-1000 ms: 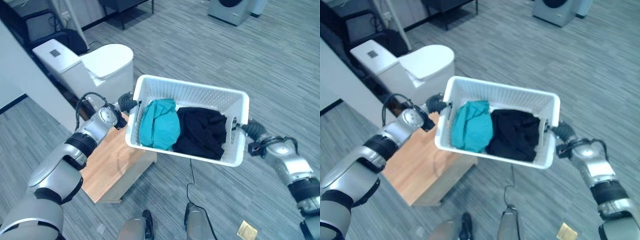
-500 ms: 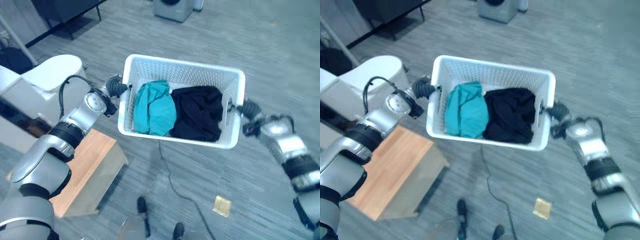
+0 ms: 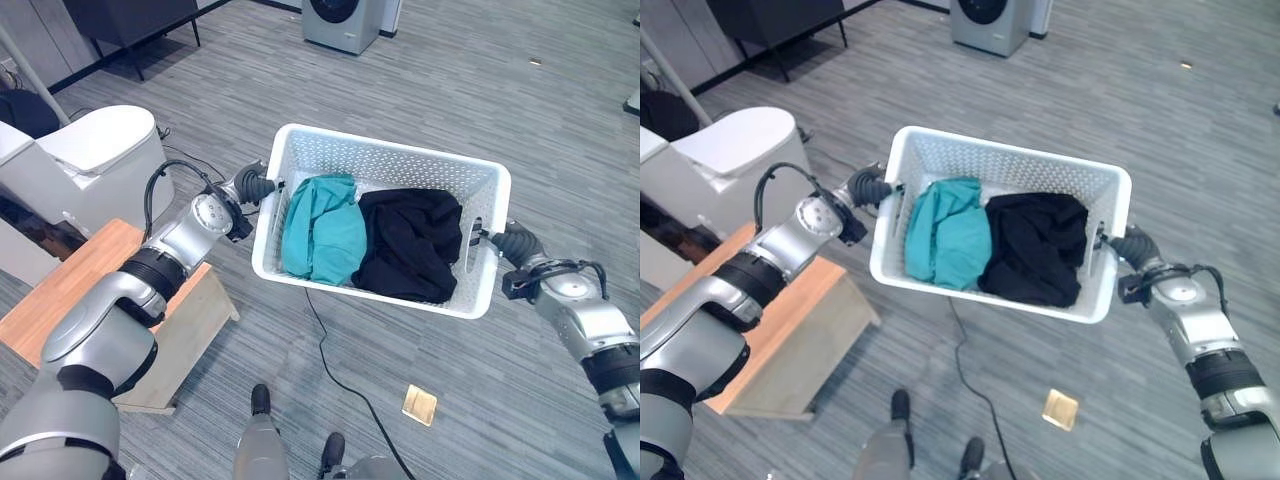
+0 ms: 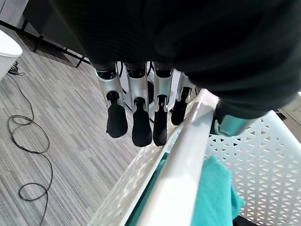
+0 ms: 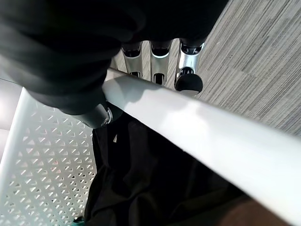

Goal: Grab the laundry basket,head to the washer,open it,put in the laundry and shut it.

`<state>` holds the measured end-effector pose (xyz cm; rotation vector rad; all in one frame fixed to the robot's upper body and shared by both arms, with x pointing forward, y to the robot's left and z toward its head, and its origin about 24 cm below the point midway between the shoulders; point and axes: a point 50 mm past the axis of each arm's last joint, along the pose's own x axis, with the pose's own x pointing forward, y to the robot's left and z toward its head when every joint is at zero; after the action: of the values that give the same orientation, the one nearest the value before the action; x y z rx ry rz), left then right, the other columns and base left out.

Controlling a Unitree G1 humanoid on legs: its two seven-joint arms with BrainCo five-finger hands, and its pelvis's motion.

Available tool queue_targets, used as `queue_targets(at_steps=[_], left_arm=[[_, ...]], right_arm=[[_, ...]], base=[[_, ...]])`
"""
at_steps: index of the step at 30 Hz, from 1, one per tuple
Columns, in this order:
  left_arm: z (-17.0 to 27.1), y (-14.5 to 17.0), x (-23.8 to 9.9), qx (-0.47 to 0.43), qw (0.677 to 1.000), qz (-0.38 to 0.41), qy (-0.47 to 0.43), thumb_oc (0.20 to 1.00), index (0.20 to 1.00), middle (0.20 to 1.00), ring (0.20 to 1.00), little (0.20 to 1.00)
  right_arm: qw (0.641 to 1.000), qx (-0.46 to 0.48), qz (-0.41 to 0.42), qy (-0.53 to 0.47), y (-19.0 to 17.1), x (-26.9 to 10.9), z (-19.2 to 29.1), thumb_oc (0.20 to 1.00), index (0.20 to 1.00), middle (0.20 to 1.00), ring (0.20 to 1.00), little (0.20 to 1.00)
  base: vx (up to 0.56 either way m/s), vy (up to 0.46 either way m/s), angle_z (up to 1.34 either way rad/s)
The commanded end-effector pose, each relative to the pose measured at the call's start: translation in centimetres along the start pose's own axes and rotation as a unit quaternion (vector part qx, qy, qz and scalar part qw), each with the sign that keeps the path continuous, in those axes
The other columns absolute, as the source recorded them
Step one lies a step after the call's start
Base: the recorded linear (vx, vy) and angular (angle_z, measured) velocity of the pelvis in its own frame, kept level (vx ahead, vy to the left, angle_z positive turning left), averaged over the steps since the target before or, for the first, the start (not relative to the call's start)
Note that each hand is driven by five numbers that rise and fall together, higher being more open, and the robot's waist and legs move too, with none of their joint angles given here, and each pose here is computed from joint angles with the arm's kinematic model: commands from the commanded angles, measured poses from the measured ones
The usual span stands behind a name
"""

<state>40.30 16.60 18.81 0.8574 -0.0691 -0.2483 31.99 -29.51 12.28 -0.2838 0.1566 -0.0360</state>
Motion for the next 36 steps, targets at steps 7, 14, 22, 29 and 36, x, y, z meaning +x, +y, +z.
queue_targets(at_steps=[7,14,22,29,36], left_arm=[[-5.7,10.4,-5.0,-0.038,0.982,0.173,0.073,0.2,0.2,0.2,0.2,0.2],[-6.3,10.3,-5.6,-0.04,0.981,0.172,0.076,0.2,0.2,0.2,0.2,0.2],[-5.9,8.1,-4.3,-0.047,0.985,0.149,0.072,0.2,0.2,0.2,0.2,0.2],[-4.7,8.5,-3.5,-0.048,0.986,0.148,0.061,0.2,0.2,0.2,0.2,0.2],[-5.9,9.3,-4.0,-0.043,0.983,0.156,0.086,0.2,0.2,0.2,0.2,0.2]], right_arm=[[0.998,0.01,-0.01,-0.061,-0.9,0.9,3.4,0.2,0.2,0.2,0.2,0.2],[0.998,0.038,0.028,-0.047,2.0,1.0,1.5,0.2,0.2,0.2,0.2,0.2],[0.999,0.015,0.013,-0.047,1.6,1.5,1.9,0.2,0.2,0.2,0.2,0.2],[1.0,-0.004,-0.012,-0.023,-0.5,1.3,1.7,0.2,0.2,0.2,0.2,0.2],[0.999,-0.03,0.012,-0.025,-0.1,1.6,2.6,0.2,0.2,0.2,0.2,0.2]], base=[[0.37,-0.035,-0.87],[0.5,0.029,-0.31],[0.41,0.058,0.25],[0.51,-0.156,0.78],[0.57,-0.204,0.29]])
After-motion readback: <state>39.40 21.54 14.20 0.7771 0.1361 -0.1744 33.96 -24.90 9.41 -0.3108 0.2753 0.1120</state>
